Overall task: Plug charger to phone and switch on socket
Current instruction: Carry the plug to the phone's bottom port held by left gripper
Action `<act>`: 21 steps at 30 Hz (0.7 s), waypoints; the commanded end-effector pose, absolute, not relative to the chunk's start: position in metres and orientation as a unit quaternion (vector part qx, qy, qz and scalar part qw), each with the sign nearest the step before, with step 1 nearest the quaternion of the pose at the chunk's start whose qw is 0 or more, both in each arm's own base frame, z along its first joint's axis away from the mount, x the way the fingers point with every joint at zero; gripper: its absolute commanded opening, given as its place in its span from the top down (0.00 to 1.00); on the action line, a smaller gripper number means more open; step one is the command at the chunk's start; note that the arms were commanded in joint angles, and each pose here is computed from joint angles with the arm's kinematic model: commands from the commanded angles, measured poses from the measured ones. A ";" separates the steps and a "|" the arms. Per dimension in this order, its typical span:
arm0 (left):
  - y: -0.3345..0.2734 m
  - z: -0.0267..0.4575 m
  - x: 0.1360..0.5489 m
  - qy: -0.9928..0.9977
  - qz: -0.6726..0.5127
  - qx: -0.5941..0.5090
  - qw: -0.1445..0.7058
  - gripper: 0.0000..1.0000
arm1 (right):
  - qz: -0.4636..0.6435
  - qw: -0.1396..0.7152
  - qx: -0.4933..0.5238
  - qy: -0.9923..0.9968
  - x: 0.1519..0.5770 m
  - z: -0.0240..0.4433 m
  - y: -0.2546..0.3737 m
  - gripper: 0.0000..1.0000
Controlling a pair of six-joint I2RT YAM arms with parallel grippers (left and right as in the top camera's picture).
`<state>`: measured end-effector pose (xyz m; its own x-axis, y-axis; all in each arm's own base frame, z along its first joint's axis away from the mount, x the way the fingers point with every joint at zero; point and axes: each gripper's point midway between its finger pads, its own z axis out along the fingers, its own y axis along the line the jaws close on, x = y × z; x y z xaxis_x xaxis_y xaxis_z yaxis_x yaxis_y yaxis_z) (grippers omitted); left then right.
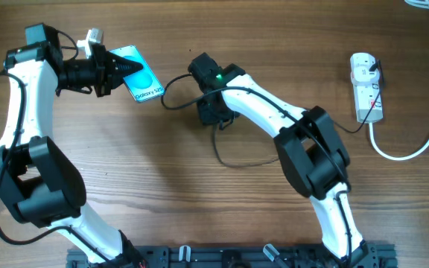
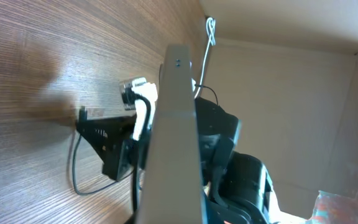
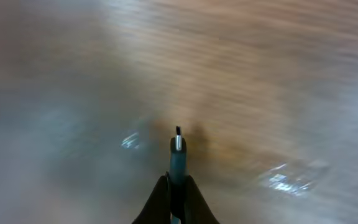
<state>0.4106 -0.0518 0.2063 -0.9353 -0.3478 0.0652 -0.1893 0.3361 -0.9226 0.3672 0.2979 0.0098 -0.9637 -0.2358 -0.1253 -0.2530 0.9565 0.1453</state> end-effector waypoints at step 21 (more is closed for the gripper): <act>-0.127 0.239 0.394 0.794 -0.600 0.012 0.102 0.96 | 0.610 0.065 -0.233 0.754 0.272 0.209 0.269 0.95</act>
<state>0.4006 -0.1067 0.2083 -0.9824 -0.1850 -0.0241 -0.0462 0.3666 -0.9292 0.2897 0.2650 0.1984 -0.8563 -0.2888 -0.4281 -0.5016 0.2675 0.8227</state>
